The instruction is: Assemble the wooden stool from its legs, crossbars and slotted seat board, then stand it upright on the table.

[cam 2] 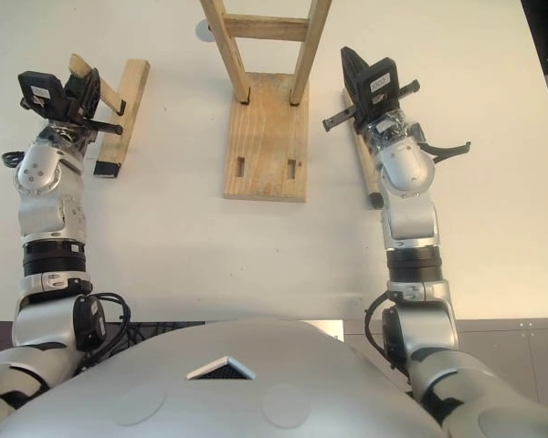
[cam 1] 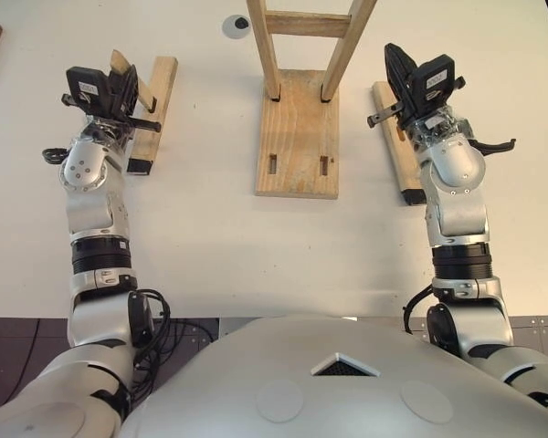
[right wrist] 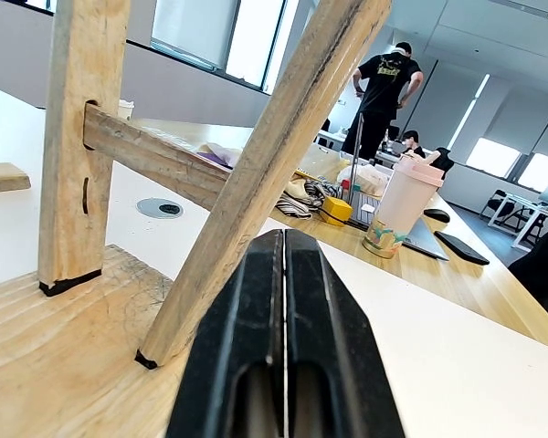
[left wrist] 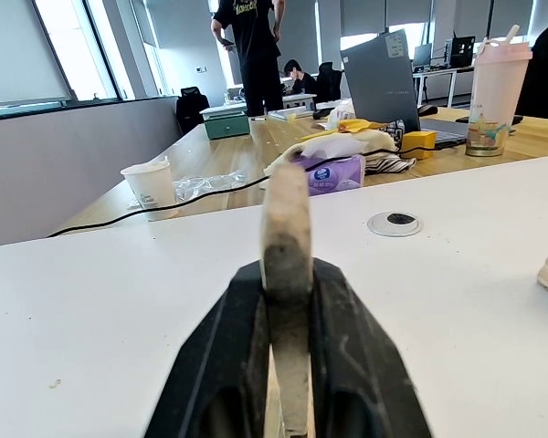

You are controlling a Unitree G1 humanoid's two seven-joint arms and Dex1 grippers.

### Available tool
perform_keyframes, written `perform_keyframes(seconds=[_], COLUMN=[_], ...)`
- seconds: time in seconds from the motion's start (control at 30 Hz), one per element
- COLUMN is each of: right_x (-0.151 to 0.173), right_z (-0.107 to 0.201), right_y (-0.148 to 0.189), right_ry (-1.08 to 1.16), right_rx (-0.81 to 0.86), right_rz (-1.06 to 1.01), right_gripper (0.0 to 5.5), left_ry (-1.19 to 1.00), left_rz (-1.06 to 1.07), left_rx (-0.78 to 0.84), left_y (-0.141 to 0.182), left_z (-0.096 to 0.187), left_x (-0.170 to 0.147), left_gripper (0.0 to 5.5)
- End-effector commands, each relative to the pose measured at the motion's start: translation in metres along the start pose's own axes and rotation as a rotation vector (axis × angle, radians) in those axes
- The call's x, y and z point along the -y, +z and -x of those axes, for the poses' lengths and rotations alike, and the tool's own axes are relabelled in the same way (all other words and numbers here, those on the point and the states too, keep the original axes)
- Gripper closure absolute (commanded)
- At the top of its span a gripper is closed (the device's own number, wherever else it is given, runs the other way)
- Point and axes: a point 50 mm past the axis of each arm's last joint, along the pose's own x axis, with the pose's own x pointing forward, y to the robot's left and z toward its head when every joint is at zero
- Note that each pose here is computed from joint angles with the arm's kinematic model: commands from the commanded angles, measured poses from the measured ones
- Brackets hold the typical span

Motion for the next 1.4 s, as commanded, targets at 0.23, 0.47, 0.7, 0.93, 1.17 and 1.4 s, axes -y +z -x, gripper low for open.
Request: perform_keyframes(seconds=[0.23,0.47,0.7,0.93,1.17,1.4], right_x=[0.002,-0.001,0.0,0.042,0.065,0.11], right_z=[0.0,0.002,0.001,0.0,0.01,-0.028], right_y=[-0.002,-0.003,-0.004,-0.005,-0.033,0.041], right_ry=[0.004,-0.028,-0.041,-0.363,-0.536,-0.216], right_rx=[-0.024,-0.026,-0.021,-0.005,-0.15,0.25], right_rz=[0.029,0.023,0.018,-0.208,-0.418,-0.797], right_gripper=[5.5,5.5,5.5,5.5,5.5,4.55], left_ry=[-0.007,-0.118,-0.098,-0.103,-0.119,-0.179], left_rz=[-0.033,-0.097,-0.004,-0.033,-0.084,-0.009], left_rx=[-0.285,-0.477,-0.684,-0.702,-0.483,-0.063], left_y=[-0.028,0.009,-0.022,-0.044,-0.025,0.105], left_z=[0.016,0.025,0.037,0.044,0.019,-0.029], left_x=[-0.013,-0.022,-0.021,-0.022,-0.022,-0.01], left_gripper=[4.12,3.06,2.74,3.41,3.47,3.47])
